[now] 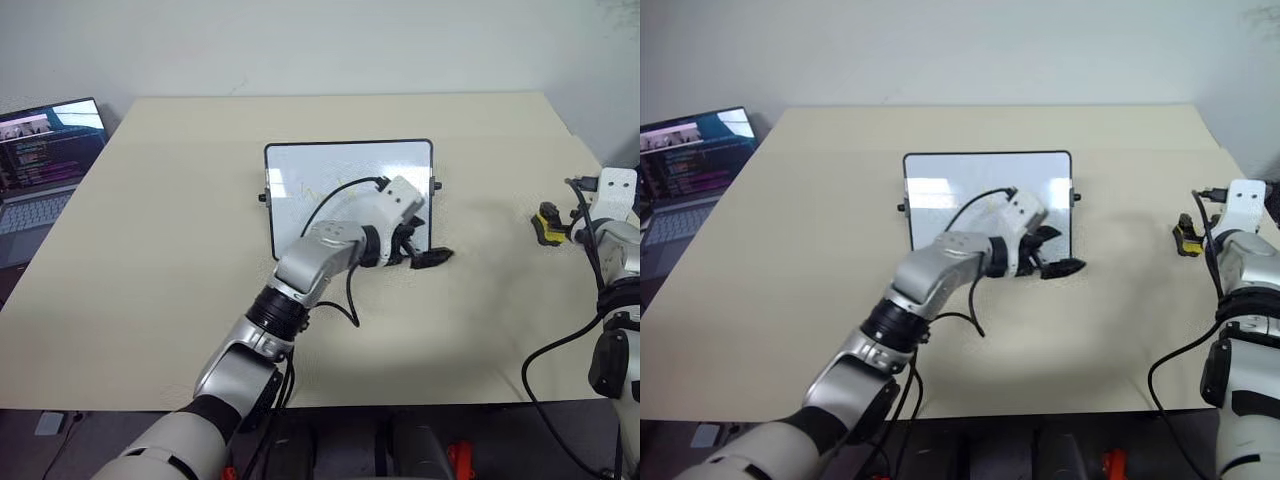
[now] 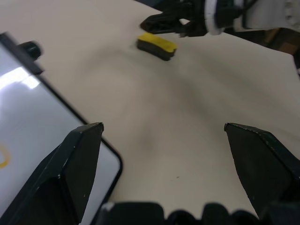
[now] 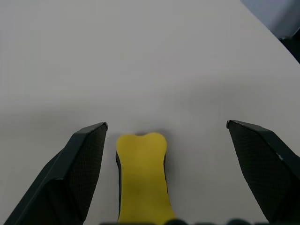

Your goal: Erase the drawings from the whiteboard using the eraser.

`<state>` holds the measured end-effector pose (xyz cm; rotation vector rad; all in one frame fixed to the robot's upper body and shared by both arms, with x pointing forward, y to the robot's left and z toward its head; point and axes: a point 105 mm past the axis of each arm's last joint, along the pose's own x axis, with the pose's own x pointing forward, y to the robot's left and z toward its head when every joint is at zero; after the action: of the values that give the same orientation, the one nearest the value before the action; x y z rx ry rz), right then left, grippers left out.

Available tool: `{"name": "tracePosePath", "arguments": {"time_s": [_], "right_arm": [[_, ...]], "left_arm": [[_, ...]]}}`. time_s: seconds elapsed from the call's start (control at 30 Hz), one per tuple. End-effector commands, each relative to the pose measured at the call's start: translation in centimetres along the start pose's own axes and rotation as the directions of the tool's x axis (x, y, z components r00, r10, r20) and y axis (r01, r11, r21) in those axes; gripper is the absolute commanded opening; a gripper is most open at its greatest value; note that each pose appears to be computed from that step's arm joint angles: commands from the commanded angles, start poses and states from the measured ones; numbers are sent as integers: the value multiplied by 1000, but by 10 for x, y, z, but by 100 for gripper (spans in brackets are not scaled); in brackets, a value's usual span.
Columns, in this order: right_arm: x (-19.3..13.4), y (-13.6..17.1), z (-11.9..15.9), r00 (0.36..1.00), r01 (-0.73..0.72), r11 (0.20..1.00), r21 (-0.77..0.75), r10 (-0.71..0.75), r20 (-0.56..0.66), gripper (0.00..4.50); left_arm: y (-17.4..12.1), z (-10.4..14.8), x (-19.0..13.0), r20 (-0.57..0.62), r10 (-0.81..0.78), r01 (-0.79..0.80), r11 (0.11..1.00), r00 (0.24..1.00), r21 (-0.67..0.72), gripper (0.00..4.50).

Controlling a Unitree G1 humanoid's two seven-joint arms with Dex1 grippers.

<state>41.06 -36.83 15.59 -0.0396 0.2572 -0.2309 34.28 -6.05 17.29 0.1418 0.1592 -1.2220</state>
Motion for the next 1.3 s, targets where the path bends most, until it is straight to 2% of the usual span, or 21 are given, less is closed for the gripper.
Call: {"name": "tracePosePath", "arguments": {"time_s": [0.03,0.87,0.97,1.1,1.17,1.3], "right_arm": [[-2,-4,7,1000,-6,1000,4,6,17,448],[3,5,-20,999,-33,998,60,35,-36,448],[3,3,-24,999,-25,997,71,27,-39,354],[3,3,-25,999,-23,997,79,26,-39,196],[3,3,-25,999,-23,996,81,26,-38,137],[3,4,-25,999,-28,996,84,31,-37,129]], "left_arm": [[-10,20,-2,63,-30,27,998,998,51,450],[-4,13,-10,53,18,-22,997,998,68,450],[-4,12,-11,52,26,-29,997,998,65,450],[-4,12,-12,53,33,-36,997,998,63,450],[-4,12,-12,53,34,-37,997,998,63,450],[-5,12,-11,53,32,-35,997,998,63,450]]}}
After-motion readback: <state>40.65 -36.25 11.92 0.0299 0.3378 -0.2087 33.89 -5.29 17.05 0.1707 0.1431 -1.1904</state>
